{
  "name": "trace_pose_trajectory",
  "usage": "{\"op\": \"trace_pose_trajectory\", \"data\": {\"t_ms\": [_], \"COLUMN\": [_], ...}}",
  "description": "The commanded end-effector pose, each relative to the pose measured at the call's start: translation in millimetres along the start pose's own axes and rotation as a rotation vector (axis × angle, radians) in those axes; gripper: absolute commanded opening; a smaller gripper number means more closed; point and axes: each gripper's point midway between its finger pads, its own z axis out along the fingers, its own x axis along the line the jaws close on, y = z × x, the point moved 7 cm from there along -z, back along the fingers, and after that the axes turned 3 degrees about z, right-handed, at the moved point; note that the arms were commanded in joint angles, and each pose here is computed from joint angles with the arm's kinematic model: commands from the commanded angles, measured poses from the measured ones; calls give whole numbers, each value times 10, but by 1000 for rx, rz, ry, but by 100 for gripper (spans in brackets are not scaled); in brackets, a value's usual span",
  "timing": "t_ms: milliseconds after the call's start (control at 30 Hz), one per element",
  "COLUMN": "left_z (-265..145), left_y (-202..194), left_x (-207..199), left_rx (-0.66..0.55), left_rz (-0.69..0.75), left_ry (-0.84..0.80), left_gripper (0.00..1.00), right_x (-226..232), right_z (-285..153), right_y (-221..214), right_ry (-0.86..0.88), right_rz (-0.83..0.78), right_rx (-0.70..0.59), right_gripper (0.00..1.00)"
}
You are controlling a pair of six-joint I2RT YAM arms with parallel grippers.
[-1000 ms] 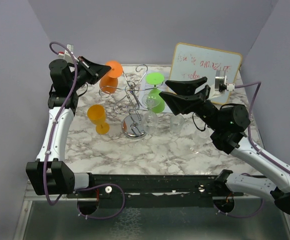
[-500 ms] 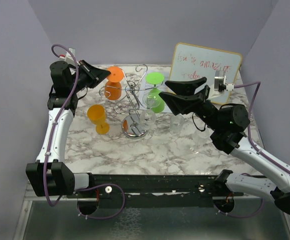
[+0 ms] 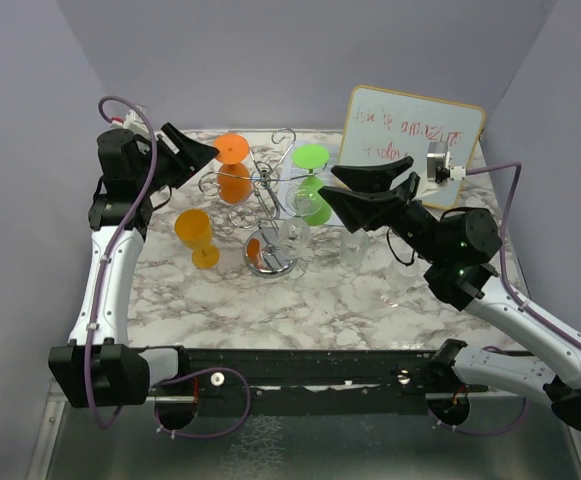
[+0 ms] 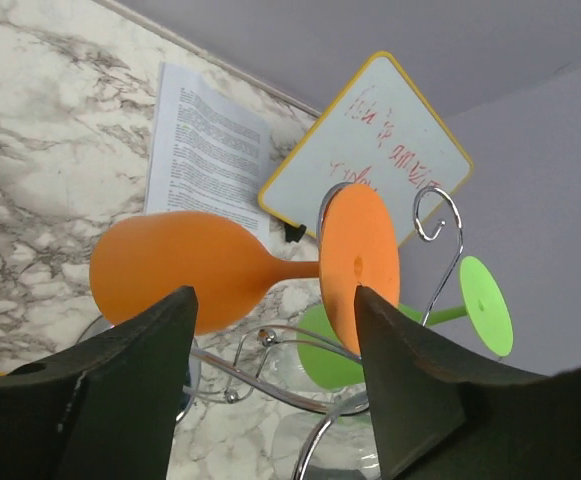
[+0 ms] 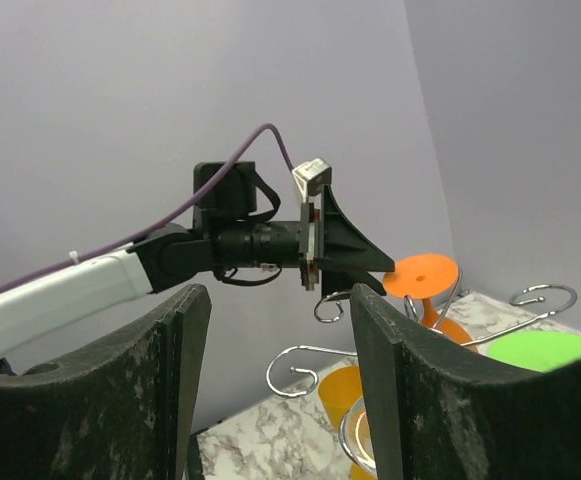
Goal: Place the wine glass upside down on the wine glass rack
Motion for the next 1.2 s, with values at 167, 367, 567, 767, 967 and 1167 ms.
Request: {"op": "trace_pose_trajectory", "data": {"t_ms": [167, 367, 567, 767, 967, 1167], "left_z": [-412, -655, -756, -657, -573, -465], "left_y": [91, 76, -106, -606, -829, -872], "left_x": [85, 404, 734, 1086, 1289, 1437], "left_rx": [-121, -165, -135, 29, 117, 144], "left_rz": [182, 264, 257, 178, 166, 163], "left_ry": [259, 556, 744, 740, 740, 766], "left_gripper": [80, 83, 81, 69, 63, 40], "right_x": [-29, -67, -95, -130, -141, -140], "right_z": [-129, -151, -158, -176, -175, -188], "right_y": [-3, -22, -34, -55, -60, -54], "right_ry": [-83, -111, -119, -140, -144, -148], "right_rz": [18, 8, -16, -31, -42, -44], "right_rx": [29, 32, 25, 26, 27, 28], "right_gripper": [64, 63, 63, 63, 63, 63]}}
